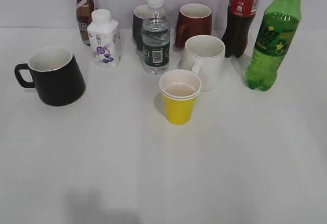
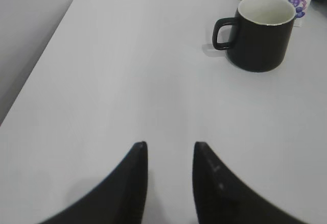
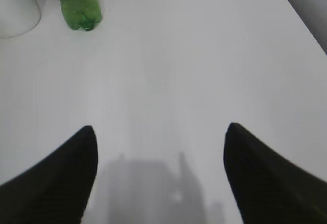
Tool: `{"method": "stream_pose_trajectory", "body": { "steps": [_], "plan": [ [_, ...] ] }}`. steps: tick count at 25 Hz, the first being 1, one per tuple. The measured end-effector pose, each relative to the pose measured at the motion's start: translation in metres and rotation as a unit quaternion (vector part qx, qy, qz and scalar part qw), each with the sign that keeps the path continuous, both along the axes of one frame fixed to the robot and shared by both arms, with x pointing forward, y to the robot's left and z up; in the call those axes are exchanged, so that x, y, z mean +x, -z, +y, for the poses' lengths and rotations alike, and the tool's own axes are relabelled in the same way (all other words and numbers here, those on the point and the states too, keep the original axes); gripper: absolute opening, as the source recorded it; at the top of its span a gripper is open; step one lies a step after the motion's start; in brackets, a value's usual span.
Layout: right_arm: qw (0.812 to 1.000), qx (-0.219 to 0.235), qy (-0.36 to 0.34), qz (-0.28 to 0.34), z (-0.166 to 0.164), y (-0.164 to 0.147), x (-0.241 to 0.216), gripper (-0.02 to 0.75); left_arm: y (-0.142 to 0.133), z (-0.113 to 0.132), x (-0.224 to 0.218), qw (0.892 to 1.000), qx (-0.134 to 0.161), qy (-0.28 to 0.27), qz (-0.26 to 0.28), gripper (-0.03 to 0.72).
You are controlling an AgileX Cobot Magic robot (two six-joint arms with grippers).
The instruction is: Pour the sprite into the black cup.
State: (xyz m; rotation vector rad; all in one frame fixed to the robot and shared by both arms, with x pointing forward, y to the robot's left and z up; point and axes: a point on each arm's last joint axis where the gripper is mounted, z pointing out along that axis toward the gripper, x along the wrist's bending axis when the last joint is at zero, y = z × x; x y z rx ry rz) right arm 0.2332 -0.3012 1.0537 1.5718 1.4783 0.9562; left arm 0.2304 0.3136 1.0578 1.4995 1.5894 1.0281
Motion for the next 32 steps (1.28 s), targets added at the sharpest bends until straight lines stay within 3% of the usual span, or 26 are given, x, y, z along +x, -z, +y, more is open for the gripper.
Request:
{"method": "stream_pose_trajectory", "body": {
  "steps": [11, 16, 18, 20, 22, 25, 29, 32],
  "plan": [
    [0.998, 0.053, -0.036, 0.000, 0.010, 0.000, 0.000, 0.575, 0.000, 0.000, 0.000, 1.000, 0.000, 0.000, 0.000, 0.239],
    [0.998, 0.056, -0.038, -0.001, 0.011, -0.001, 0.000, 0.575, -0.001, -0.001, 0.000, 1.000, -0.006, 0.005, -0.003, 0.239],
    [0.998, 0.056, -0.038, -0.001, 0.011, -0.001, 0.000, 0.575, -0.010, -0.005, 0.001, 0.998, -0.026, 0.022, -0.045, 0.239],
    [0.998, 0.056, -0.038, -0.002, 0.011, -0.001, 0.000, 0.575, -0.028, -0.010, 0.011, 0.990, -0.047, 0.042, -0.127, 0.239],
    [0.998, 0.056, -0.038, -0.002, 0.011, -0.001, 0.000, 0.575, -0.046, -0.012, 0.028, 0.971, -0.046, 0.051, -0.230, 0.239],
    [0.998, 0.056, -0.038, -0.003, 0.011, -0.001, 0.000, 0.575, -0.054, -0.015, 0.064, 0.949, -0.030, 0.059, -0.307, 0.239],
    [0.998, 0.053, -0.039, -0.010, 0.010, -0.002, 0.000, 0.575, -0.039, -0.020, 0.119, 0.950, -0.024, 0.072, -0.302, 0.239],
    [0.997, 0.022, -0.050, -0.060, 0.010, -0.017, 0.007, 0.575, -0.016, -0.023, 0.158, 0.962, -0.028, 0.077, -0.260, 0.242]
  ]
}}
